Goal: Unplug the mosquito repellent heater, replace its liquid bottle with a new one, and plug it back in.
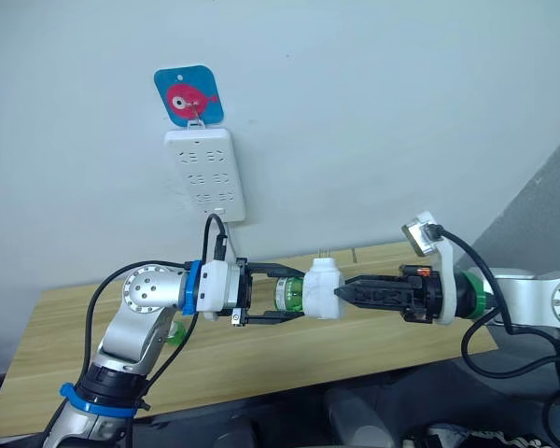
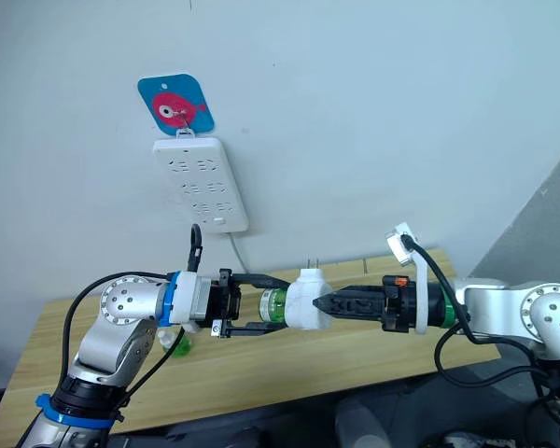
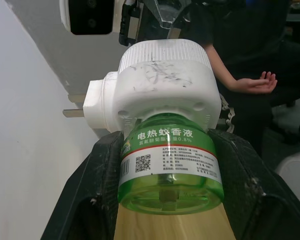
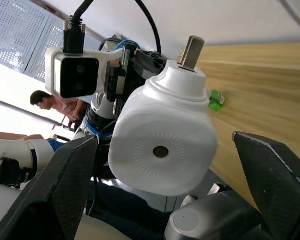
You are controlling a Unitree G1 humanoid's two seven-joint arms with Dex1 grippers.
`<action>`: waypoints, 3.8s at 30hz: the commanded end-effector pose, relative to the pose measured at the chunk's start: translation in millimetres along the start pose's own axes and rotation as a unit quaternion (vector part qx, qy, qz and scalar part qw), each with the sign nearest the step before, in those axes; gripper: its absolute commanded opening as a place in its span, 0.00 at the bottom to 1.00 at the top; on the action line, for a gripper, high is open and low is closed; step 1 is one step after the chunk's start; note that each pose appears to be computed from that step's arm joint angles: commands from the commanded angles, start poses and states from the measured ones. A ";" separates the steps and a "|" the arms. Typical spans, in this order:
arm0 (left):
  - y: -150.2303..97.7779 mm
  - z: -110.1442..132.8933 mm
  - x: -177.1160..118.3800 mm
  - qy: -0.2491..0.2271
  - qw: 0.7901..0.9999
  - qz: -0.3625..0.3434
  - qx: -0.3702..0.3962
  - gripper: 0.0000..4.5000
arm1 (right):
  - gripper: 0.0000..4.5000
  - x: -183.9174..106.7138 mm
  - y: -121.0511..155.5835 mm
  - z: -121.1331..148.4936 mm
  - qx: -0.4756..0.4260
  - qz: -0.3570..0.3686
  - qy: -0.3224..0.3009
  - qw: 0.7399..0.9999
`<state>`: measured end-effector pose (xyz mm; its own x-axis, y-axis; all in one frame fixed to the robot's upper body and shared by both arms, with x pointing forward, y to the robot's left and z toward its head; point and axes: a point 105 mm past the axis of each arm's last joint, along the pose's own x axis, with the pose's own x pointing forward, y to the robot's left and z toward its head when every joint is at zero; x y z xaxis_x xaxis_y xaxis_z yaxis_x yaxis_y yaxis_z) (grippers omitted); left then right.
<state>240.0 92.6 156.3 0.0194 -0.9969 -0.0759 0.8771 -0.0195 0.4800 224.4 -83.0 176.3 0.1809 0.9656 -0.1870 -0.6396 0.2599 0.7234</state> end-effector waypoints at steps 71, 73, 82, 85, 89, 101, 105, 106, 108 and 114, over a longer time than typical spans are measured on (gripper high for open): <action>14.7 14.8 -11.3 -0.006 0.996 0.026 0.082 1.00 | 0.69 11.9 5.6 11.0 0.024 0.039 -0.062 0.997; 12.7 10.9 -7.4 -0.006 0.995 0.024 0.099 1.00 | 0.69 12.4 5.7 10.7 0.026 0.039 -0.066 0.997; 18.0 6.7 -0.7 -0.017 0.991 0.039 0.130 0.87 | 0.69 13.1 7.1 9.5 0.026 0.039 -0.072 0.996; 23.2 10.0 0.3 -0.019 0.991 0.045 0.128 0.65 | 0.69 13.1 6.6 10.1 0.026 0.038 -0.072 0.996; 26.7 17.0 4.0 -0.026 0.991 0.044 0.127 0.51 | 0.69 13.1 5.8 10.6 0.027 0.037 -0.071 0.996; 25.4 8.7 -24.9 0.146 0.915 -0.069 -0.371 0.51 | 0.69 6.9 23.8 7.1 -0.028 0.060 -0.010 0.998; 33.2 19.5 -19.8 0.127 0.894 -0.078 -0.423 0.51 | 0.69 6.7 30.5 7.7 -0.042 0.076 0.001 0.996; 37.1 20.0 -17.5 0.120 0.896 -0.070 -0.422 0.51 | 0.69 6.9 31.4 8.3 -0.044 0.078 0.002 0.996; 39.8 18.2 -16.3 0.113 0.903 -0.063 -0.410 0.51 | 0.69 7.3 32.4 9.2 -0.046 0.081 0.002 0.996; 40.9 14.5 -16.4 0.094 0.952 -0.022 -0.292 0.93 | 0.69 7.5 28.1 10.2 -0.034 0.076 -0.012 0.997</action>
<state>258.9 103.2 178.4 -0.0841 -0.9604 -0.2655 0.9717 -0.0200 -0.2354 223.2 -71.8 186.8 0.1402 0.9811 -0.1331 -0.6788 0.1931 0.7084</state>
